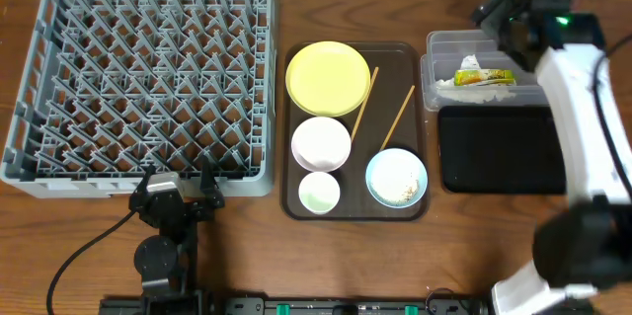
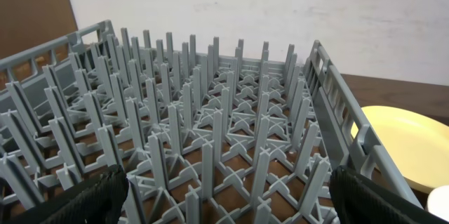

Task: Sort waste into correct bins and load items into the dishwasher
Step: 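Carry the wrapper right and drop it into the clear bin, then grasp the rim of the light-blue rice bowl with the right gripper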

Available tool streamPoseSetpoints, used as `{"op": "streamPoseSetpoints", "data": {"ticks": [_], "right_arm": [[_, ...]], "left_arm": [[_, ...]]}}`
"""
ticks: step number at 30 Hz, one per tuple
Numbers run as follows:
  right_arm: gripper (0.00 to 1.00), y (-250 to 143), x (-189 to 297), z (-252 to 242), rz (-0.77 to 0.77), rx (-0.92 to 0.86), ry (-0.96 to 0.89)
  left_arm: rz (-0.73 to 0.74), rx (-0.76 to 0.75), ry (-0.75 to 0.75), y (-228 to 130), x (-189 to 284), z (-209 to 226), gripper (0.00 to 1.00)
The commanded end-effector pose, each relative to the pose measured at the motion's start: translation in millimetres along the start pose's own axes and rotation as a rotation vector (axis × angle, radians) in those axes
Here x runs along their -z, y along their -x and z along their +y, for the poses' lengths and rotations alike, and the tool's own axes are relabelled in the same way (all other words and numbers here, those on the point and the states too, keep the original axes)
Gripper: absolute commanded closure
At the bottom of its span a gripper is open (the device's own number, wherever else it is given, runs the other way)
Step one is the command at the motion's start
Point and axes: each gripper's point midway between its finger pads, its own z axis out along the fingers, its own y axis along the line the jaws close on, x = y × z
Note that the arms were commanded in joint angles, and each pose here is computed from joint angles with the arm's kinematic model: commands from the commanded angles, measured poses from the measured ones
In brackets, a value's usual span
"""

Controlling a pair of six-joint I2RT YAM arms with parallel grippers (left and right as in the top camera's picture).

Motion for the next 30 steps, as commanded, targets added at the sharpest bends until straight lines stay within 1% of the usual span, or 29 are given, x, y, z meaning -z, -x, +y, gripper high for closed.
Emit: {"op": "streamPoseSetpoints", "data": {"ticks": [1, 4, 5, 8, 11, 15, 18, 20, 21, 24, 27, 30], "right_arm": [[0.12, -54, 37, 53, 0.146, 0.375, 0.224], [0.15, -111, 42, 58, 0.311, 0.449, 0.205], [0.16, -137, 43, 58, 0.38, 0.49, 0.192], [0.21, -198, 38, 55, 0.512, 0.619, 0.17], [0.23, -242, 27, 40, 0.579, 0.709, 0.108], [0.23, -290, 13, 19, 0.649, 0.8, 0.092], [0.25, -310, 8, 9, 0.674, 0.876, 0.103], [0.29, -320, 6, 3, 0.69, 0.913, 0.106], [0.32, -325, 5, 0, 0.698, 0.927, 0.107], [0.46, -338, 5, -9, 0.724, 0.983, 0.111], [0.57, -353, 5, -17, 0.747, 1.026, 0.113], [0.61, -366, 4, -22, 0.756, 1.06, 0.122]], "left_arm": [[0.046, -0.006, 0.003, -15, -1, 1, 0.07], [0.046, -0.006, 0.003, -15, -1, 1, 0.07], [0.046, -0.006, 0.003, -15, -1, 1, 0.07], [0.046, -0.006, 0.003, -15, -1, 1, 0.07], [0.046, -0.006, 0.003, -15, -1, 1, 0.07], [0.046, -0.006, 0.003, -15, -1, 1, 0.07], [0.046, -0.006, 0.003, -15, -1, 1, 0.07], [0.046, -0.006, 0.003, -15, -1, 1, 0.07], [0.046, -0.006, 0.003, -15, -1, 1, 0.07], [0.046, -0.006, 0.003, -15, -1, 1, 0.07], [0.046, -0.006, 0.003, -15, -1, 1, 0.07], [0.046, -0.006, 0.003, -15, -1, 1, 0.07]]}}
